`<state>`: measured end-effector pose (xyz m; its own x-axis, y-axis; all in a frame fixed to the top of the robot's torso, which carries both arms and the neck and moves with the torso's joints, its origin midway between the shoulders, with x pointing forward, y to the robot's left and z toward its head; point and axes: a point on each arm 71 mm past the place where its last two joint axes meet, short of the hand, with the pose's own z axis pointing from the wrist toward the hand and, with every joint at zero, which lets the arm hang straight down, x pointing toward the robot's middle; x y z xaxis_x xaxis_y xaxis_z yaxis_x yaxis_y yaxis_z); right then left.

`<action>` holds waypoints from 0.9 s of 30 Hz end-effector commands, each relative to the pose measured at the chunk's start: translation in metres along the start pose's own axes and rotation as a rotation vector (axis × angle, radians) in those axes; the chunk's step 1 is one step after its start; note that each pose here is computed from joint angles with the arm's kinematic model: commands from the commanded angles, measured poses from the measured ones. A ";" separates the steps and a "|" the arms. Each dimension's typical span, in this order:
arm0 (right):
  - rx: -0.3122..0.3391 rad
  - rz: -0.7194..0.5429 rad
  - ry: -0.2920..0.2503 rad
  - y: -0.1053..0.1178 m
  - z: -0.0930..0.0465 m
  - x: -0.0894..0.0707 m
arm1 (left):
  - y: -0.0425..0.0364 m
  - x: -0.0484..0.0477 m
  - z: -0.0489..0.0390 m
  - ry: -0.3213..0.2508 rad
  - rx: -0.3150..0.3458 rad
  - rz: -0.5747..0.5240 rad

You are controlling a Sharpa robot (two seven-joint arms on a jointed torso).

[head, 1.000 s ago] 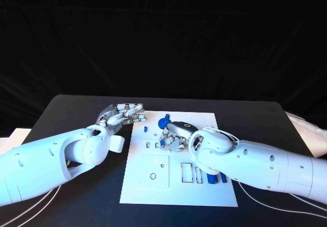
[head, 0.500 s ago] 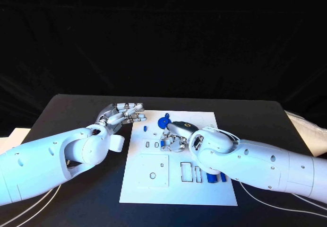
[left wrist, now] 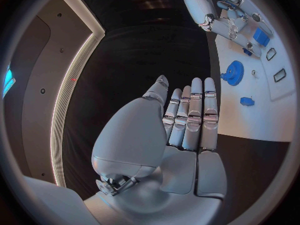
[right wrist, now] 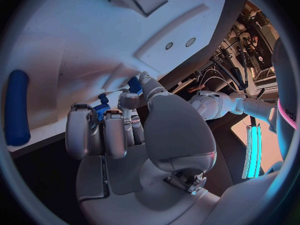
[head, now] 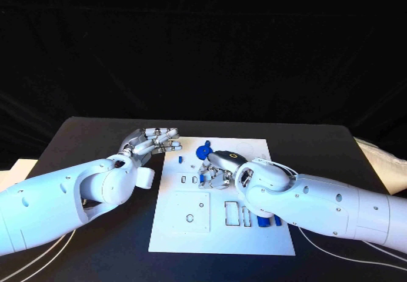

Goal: Assemble the parts on the task board

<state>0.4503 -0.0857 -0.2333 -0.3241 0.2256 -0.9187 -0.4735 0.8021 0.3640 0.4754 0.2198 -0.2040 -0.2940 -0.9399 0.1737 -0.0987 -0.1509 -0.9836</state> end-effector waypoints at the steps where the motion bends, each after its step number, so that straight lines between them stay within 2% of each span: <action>1: -0.005 0.003 -0.053 0.001 -0.001 -0.003 | -0.0009 0.0025 0.0003 0.019 0.009 -0.011; 8: -0.069 0.045 -0.166 0.008 -0.007 -0.011 | 0.0000 0.0028 0.0008 0.019 0.000 -0.010; 14: -0.169 0.099 -0.217 0.014 -0.021 -0.023 | 0.0032 0.0047 0.0004 0.046 -0.045 0.061; 18: -0.236 0.157 -0.226 0.011 -0.033 -0.041 | 0.0079 0.0074 -0.0021 0.090 -0.129 0.156; 20: -0.245 0.201 -0.229 0.005 -0.039 -0.054 | 0.0111 0.0099 -0.0038 0.131 -0.200 0.244; 22: -0.223 0.250 -0.238 -0.005 -0.045 -0.068 | 0.0121 0.0125 -0.0048 0.174 -0.264 0.348; 23: -0.216 0.259 -0.241 -0.008 -0.046 -0.071 | 0.0120 0.0131 -0.0047 0.183 -0.276 0.372; 24: -0.185 0.294 -0.263 -0.019 -0.051 -0.083 | 0.0114 0.0160 -0.0040 0.213 -0.331 0.470; 25: -0.176 0.302 -0.271 -0.021 -0.053 -0.086 | 0.0113 0.0167 -0.0037 0.221 -0.347 0.495; 27: -0.129 0.344 -0.308 -0.036 -0.061 -0.098 | 0.0101 0.0204 -0.0021 0.256 -0.428 0.611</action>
<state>0.4488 -0.1653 -0.1495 -0.1901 0.5217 -0.8317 -0.5332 0.6564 0.5337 0.4724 0.2039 -0.1992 -0.4920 -0.8595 -0.1383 -0.1733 0.2523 -0.9520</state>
